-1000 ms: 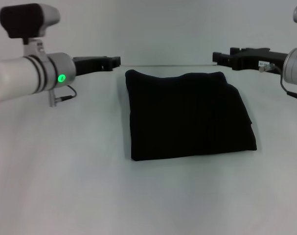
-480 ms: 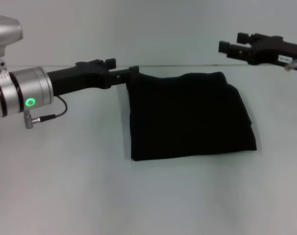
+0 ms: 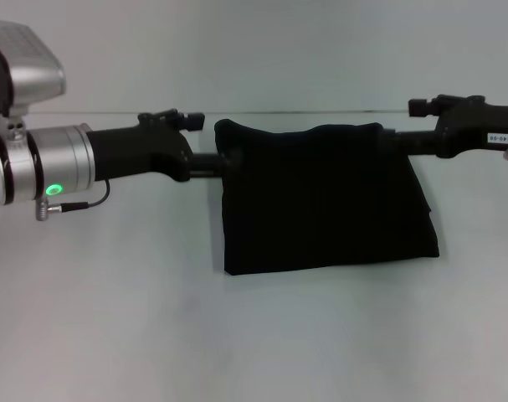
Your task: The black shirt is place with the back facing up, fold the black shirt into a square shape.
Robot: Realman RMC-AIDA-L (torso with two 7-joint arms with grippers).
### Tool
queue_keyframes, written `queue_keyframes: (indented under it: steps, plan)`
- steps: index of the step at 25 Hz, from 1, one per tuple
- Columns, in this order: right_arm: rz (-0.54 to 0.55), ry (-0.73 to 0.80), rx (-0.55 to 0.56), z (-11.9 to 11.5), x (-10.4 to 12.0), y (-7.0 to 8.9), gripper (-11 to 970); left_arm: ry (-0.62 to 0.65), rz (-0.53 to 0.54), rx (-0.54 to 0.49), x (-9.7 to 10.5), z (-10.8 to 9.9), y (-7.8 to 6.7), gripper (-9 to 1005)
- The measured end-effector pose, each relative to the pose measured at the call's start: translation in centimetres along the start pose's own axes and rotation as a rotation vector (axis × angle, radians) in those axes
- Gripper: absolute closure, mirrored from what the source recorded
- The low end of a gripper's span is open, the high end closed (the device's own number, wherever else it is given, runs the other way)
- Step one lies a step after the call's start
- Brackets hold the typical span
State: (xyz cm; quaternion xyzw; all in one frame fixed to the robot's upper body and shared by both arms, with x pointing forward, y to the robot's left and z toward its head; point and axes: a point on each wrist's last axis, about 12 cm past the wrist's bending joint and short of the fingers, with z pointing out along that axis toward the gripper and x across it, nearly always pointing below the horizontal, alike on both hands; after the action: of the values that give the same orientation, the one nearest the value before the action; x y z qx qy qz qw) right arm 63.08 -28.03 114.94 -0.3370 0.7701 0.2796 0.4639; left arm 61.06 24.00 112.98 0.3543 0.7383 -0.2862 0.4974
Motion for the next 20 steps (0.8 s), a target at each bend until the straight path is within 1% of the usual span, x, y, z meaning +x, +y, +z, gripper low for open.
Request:
queue_keyframes:
  steps: [3, 7, 12, 20]
  plan:
    - [-0.019, 0.037, -0.035, 0.3, -0.4, 0.3, 20, 0.07, 0.035, 0.038, 0.2, 0.5, -0.4, 62]
    - [-0.025, 0.051, -0.064, 0.8, -0.8, 0.7, 21, 0.117, 0.047, 0.07, 0.1, 1.2, -0.9, 62]
    - [-0.039, 0.062, -0.077, 1.2, -1.0, 0.9, 35, 0.12, 0.056, 0.083, 0.0, 1.5, -1.1, 62]
    - [-0.058, 0.09, -0.055, 1.8, -0.9, 0.9, 35, 0.111, 0.048, 0.081, -0.1, 1.4, -1.1, 62]
